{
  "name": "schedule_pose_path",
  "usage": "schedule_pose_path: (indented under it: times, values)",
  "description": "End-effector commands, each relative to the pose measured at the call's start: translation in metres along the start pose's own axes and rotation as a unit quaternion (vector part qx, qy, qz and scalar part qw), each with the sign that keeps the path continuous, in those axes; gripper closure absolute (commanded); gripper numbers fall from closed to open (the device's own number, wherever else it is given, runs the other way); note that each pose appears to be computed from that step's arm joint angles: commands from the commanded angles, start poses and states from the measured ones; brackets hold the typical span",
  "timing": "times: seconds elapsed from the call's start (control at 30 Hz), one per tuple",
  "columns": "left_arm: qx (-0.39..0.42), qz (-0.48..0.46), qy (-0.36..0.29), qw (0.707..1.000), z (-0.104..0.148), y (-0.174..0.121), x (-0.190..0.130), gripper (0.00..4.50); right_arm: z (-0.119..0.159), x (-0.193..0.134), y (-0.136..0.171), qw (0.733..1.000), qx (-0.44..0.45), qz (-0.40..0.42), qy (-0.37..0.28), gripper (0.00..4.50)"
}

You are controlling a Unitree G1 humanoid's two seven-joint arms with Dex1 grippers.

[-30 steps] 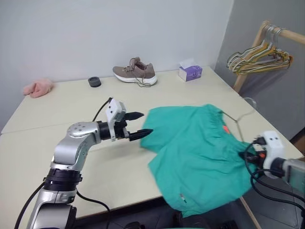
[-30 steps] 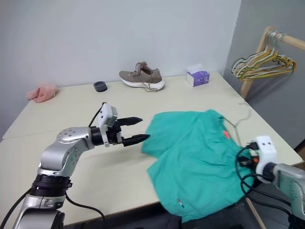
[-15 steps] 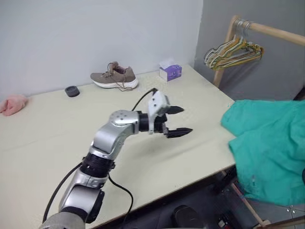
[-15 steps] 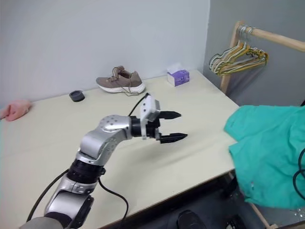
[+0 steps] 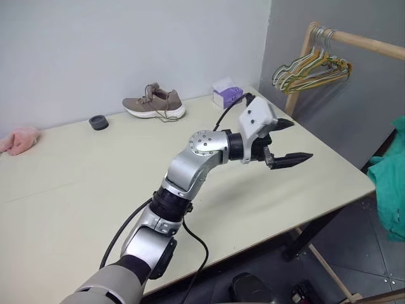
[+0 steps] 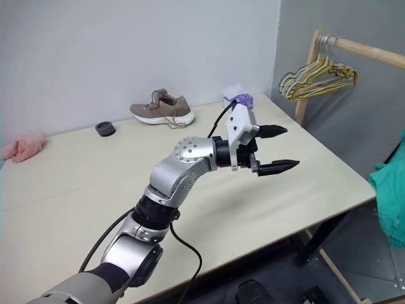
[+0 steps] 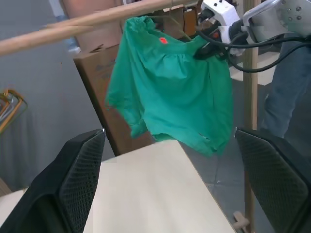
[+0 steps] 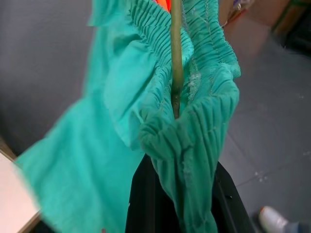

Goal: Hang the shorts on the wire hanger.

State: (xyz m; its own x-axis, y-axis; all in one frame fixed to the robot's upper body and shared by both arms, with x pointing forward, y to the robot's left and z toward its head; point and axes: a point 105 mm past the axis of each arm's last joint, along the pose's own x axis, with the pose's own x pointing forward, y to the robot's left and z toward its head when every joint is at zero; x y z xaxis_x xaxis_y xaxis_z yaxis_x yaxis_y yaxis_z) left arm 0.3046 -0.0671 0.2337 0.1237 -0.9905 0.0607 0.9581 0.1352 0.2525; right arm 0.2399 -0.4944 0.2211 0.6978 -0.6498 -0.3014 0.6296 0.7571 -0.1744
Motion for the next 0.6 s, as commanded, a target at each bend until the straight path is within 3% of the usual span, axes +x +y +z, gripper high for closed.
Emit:
schedule_pose_path:
  times: [0.03,0.27,0.6]
  values:
    - [0.039,-0.009,-0.015,0.999,0.015,-0.003,0.007,0.01,0.024,-0.001,-0.001,1.000,0.018,0.010,-0.019,4.50]
    - [0.038,-0.017,-0.029,0.999,0.023,-0.006,0.014,0.01,0.008,0.003,0.026,0.991,0.090,0.077,0.061,4.50]
    - [0.036,-0.025,-0.035,0.998,0.025,-0.007,0.017,0.01,0.010,-0.007,0.049,0.980,0.148,0.115,0.069,4.50]
